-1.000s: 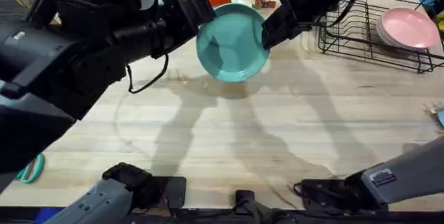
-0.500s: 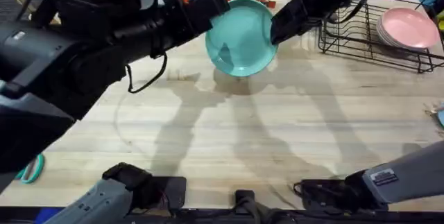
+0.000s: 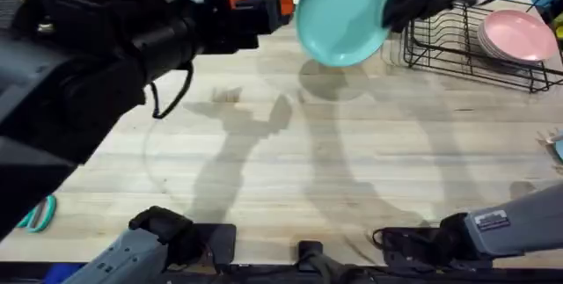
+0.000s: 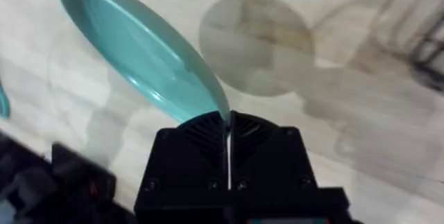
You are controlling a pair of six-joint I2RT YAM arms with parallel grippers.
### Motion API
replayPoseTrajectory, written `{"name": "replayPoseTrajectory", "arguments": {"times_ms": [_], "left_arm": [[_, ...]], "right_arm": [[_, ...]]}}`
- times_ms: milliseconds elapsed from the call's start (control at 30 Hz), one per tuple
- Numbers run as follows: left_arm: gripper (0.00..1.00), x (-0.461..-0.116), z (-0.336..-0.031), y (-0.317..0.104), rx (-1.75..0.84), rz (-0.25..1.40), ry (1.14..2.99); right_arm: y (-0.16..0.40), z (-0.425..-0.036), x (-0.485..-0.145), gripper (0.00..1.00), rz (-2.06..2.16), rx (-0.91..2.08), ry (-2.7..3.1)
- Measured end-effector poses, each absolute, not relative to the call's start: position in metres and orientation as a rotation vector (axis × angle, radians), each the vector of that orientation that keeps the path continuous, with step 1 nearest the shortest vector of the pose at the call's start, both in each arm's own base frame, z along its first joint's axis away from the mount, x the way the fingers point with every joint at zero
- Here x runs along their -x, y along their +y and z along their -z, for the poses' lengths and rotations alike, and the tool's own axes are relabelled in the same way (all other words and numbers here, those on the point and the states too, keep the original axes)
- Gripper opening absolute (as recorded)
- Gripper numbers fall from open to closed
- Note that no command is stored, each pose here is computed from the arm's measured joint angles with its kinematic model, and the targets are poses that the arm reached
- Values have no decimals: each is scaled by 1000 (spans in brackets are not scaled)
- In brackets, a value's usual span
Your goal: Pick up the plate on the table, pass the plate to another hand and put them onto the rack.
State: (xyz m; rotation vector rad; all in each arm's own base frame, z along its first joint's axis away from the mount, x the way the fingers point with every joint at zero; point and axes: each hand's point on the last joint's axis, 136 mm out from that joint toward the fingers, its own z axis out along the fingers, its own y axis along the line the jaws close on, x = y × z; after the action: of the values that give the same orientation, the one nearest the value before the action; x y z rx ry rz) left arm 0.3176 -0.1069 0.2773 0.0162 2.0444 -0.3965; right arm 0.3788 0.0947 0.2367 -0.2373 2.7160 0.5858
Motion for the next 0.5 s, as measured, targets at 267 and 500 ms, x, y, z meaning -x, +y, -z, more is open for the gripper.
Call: {"name": "replayPoseTrajectory", "arguments": {"times_ms": [267, 500], "left_arm": [[995, -318, -292, -93, -46, 281, 1990], [993, -318, -292, -90, -46, 254, 1987]], "right_arm": [[27, -279, -404, 29, -488, 67, 2578], [-18, -313, -408, 29, -364, 100, 2463]]}}
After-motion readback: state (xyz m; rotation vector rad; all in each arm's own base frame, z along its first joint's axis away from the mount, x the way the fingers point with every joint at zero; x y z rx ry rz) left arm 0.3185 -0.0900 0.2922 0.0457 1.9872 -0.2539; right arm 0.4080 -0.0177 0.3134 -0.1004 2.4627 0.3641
